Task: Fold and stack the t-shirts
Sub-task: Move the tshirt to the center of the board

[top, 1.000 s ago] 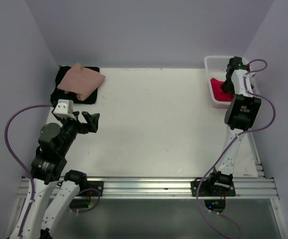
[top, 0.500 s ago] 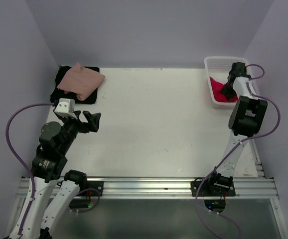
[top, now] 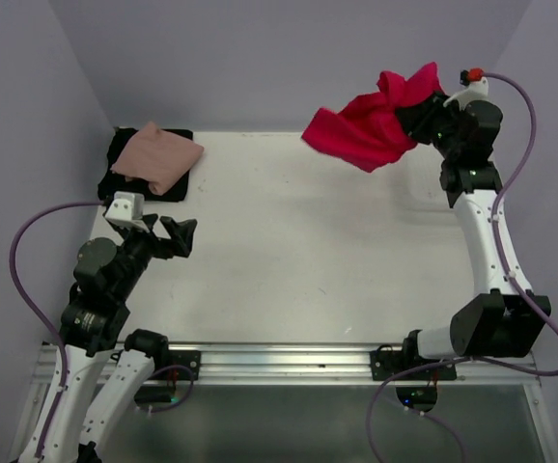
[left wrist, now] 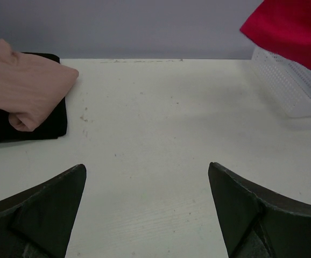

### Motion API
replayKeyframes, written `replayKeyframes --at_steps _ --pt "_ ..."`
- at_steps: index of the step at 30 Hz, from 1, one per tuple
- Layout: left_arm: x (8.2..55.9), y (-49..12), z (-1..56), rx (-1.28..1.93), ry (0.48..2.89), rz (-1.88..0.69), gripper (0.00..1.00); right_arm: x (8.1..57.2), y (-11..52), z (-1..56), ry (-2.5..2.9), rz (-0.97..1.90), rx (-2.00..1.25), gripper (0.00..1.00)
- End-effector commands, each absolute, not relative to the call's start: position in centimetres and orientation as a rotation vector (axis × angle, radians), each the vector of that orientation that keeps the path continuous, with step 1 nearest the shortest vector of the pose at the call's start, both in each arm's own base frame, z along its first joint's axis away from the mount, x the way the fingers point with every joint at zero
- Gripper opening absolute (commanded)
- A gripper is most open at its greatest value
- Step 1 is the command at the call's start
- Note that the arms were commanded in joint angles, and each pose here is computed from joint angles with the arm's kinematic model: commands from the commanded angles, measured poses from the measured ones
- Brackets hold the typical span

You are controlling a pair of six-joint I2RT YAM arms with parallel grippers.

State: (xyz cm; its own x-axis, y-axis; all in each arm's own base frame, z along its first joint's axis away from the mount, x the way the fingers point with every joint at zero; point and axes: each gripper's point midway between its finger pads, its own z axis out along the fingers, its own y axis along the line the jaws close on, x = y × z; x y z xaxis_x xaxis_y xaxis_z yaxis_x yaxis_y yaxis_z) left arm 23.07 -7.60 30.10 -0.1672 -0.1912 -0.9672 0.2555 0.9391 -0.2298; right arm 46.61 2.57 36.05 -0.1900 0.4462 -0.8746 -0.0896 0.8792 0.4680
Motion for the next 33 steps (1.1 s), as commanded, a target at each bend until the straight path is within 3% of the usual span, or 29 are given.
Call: replayKeyframes --at_steps 1,12,29,30,33 --pt "23.0 -7.9 31.7 0.058 1.635 -0.420 1.00 44.4 7.9 38.4 1.658 0.692 0.038 0.00" --pt "22.4 -7.8 32.1 0.031 1.620 -0.436 1.00 35.3 21.8 32.5 1.917 1.089 -0.445 0.00" --pt "22.3 -8.6 33.0 0.018 1.588 -0.512 1.00 25.9 31.5 22.1 2.164 1.169 -1.132 0.00" --pt "22.3 -8.6 32.9 0.018 1.591 -0.512 1.00 25.1 32.2 21.6 2.179 1.171 -1.172 0.11" --pt "22.3 -8.5 33.0 0.012 1.587 -0.506 1.00 26.8 33.2 20.0 2.228 1.011 -1.137 0.98"
